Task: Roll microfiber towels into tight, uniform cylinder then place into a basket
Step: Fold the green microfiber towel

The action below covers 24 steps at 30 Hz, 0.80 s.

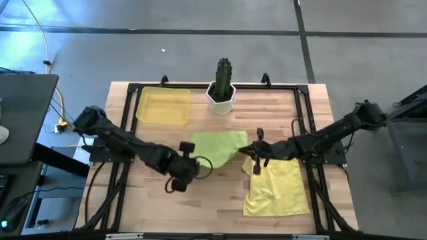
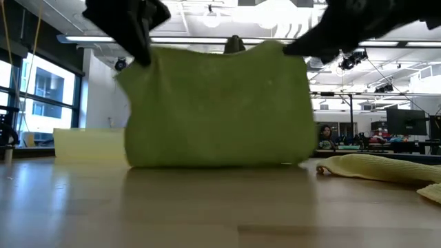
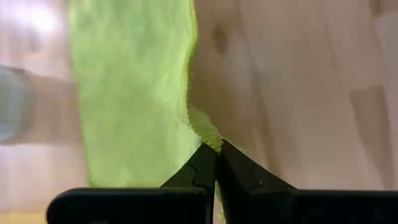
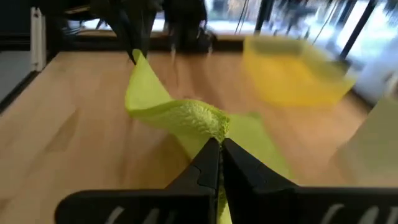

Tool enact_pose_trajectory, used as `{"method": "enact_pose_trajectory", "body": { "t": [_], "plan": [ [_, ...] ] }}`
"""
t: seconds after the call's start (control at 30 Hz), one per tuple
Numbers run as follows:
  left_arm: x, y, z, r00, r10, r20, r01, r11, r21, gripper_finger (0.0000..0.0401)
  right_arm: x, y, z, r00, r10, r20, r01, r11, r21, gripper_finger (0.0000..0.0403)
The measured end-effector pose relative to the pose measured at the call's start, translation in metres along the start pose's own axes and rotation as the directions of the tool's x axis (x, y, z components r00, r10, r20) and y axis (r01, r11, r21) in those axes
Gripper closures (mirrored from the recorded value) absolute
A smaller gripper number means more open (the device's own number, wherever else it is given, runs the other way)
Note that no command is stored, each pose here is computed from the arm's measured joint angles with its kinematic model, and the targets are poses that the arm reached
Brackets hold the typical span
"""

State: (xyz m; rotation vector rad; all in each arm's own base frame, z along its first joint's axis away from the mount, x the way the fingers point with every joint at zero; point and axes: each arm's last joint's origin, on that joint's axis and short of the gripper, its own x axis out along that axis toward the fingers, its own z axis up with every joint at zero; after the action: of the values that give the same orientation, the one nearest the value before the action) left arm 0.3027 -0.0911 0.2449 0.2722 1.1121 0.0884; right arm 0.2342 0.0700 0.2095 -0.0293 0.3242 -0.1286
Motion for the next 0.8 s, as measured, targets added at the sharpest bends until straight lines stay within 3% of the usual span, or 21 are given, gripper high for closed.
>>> {"method": "enact_pose_trajectory", "body": {
  "t": [0.27, 0.57, 0.8],
  "plan": [
    [0.032, -0.001, 0.001, 0.981, -0.162, -0.108, 0.162, 0.987, -0.009, 0.0401, 0.015, 0.013, -0.027, 0.991, 0.017, -0.134, -0.001, 0.993, 0.117, 0.0403],
    [0.048, 0.042, -0.002, 0.984, -0.075, -0.16, 0.063, 0.995, -0.08, 0.0401, 0.023, -0.01, -0.037, 0.964, -0.078, -0.252, 0.13, 0.973, 0.193, 0.0403],
    [0.062, 0.072, -0.011, 0.98, -0.043, -0.196, 0.031, 0.998, -0.062, 0.0401, 0.026, -0.029, -0.043, 0.934, -0.153, -0.324, 0.228, 0.952, 0.207, 0.0403]
  ]
}}
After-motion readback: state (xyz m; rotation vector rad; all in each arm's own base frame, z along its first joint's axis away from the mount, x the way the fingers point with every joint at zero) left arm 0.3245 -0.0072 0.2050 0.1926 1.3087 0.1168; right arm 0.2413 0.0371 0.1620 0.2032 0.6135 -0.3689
